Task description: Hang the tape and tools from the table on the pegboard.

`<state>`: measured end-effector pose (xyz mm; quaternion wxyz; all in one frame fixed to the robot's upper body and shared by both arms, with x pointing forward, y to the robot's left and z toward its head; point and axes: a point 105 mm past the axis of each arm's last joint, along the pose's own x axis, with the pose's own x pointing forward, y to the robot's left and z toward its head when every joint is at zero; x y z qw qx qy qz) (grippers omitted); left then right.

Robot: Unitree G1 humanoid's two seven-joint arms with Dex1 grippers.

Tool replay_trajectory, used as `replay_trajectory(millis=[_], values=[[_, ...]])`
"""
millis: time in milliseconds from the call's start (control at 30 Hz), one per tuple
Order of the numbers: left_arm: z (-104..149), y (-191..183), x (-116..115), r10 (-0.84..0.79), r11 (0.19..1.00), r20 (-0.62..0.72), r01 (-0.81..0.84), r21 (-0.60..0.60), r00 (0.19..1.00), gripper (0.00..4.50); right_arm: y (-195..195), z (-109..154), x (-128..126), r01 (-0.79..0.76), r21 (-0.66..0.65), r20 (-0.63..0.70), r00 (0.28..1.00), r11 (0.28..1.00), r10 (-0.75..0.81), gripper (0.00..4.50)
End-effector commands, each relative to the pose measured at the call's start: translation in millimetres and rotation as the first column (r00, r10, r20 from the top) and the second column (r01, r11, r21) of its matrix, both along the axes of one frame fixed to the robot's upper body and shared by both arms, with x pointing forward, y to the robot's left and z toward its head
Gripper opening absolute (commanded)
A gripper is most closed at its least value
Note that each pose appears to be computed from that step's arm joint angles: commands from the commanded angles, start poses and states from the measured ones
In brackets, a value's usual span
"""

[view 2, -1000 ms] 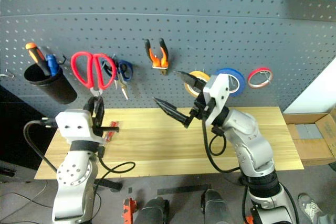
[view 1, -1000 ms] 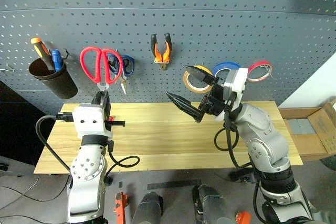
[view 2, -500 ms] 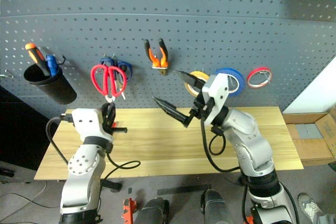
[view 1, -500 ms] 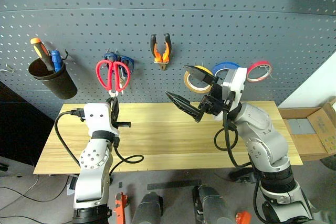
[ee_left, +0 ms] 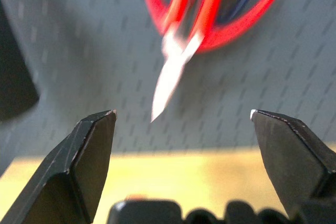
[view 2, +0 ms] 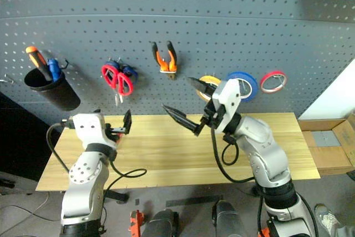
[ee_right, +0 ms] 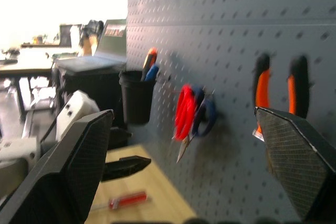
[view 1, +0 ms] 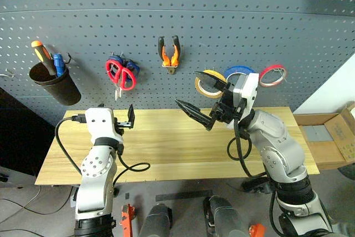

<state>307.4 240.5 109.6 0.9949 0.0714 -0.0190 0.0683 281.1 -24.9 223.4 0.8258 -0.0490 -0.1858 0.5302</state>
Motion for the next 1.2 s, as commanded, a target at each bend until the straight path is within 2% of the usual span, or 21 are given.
replay_trajectory(millis=[33, 167, 400, 567, 833, 1067, 1167, 1200], values=[[-15.1, 22.4, -8.9, 0.042, 0.999, -0.071, -0.041, 0.018, 0.997, 4.47, 10.2, -18.5, -9.7, -0.038, -0.125, -0.010, 0.999, 0.991, 0.037, 4.50], [-33.7, 50.5, -8.1, 0.073, 0.997, -0.190, -0.066, 0.040, 0.979, 4.47, 24.3, -32.5, -12.6, -0.078, -0.185, -0.044, 0.997, 0.980, 0.071, 4.50], [-37.6, 80.8, 16.7, 0.051, 0.999, -0.336, -0.044, 0.027, 0.940, 4.47, 50.2, -27.0, -11.8, -0.121, -0.184, -0.057, 0.992, 0.975, 0.113, 4.50], [-40.0, 91.6, 36.8, 0.003, 1.000, -0.481, -0.001, 0.003, 0.877, 4.47, 65.3, -23.1, -12.4, -0.151, -0.180, -0.064, 0.988, 0.972, 0.142, 4.50], [-49.6, 94.5, 48.6, -0.033, 0.994, -0.570, -0.033, -0.105, 0.821, 4.47, 68.7, -19.7, -10.6, -0.148, -0.173, -0.067, 0.988, 0.974, 0.138, 4.50], [-55.7, 97.7, 50.5, -0.034, 0.998, -0.622, -0.004, -0.060, 0.782, 4.47, 66.8, -18.3, -6.2, -0.131, -0.157, -0.085, 0.989, 0.979, 0.119, 4.50], [-53.0, 96.0, 54.1, -0.042, 0.998, -0.620, 0.009, -0.057, 0.783, 3.89, 65.5, -19.2, -5.0, -0.126, -0.155, -0.092, 0.989, 0.980, 0.112, 4.50], [-52.0, 95.8, 55.2, -0.043, 0.998, -0.619, 0.011, -0.056, 0.784, 3.57, 65.1, -19.3, -4.5, -0.124, -0.154, -0.094, 0.989, 0.980, 0.110, 4.50]])
